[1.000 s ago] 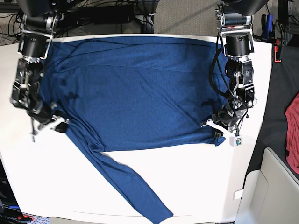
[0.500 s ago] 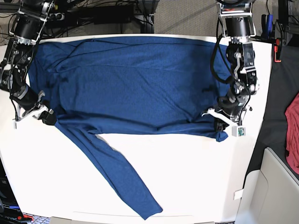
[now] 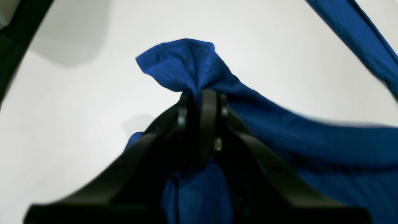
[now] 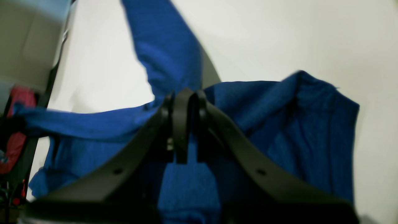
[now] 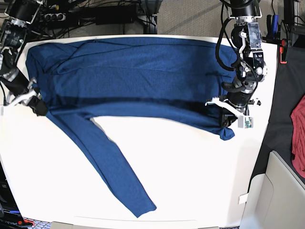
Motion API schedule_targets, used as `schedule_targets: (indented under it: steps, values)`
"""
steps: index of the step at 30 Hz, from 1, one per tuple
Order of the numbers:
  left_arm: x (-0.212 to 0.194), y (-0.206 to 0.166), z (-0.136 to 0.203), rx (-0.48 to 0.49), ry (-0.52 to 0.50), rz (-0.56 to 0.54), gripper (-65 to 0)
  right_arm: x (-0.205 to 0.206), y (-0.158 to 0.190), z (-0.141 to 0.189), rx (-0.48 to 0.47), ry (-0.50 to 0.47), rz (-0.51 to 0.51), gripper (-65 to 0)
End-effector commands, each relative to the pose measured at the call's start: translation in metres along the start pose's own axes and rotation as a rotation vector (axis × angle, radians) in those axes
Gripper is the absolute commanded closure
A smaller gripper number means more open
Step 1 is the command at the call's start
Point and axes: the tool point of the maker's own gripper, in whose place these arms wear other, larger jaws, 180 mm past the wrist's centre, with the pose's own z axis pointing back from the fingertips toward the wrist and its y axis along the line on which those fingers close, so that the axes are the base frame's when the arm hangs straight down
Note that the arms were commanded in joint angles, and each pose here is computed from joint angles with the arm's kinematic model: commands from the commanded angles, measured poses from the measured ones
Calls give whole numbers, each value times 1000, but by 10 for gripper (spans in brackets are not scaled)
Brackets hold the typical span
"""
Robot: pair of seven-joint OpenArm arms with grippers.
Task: Fold the T-shirt properly
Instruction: 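Lift the hem with both grippers and fold it toward the collar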
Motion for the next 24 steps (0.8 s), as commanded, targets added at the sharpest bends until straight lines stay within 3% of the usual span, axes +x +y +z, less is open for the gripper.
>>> schedule_targets:
  steps: [1,12,24]
  values:
    - [17,0,5,-3,-58,-14,-20,23,4,9,15,-57,40,-14]
    - [14,20,39,65,-78,-17,-21,19,5,46,14,-71,47,-14]
    - [-8,19,62,72,-29,-28,-21,3,14,56,45,-43,18,-14]
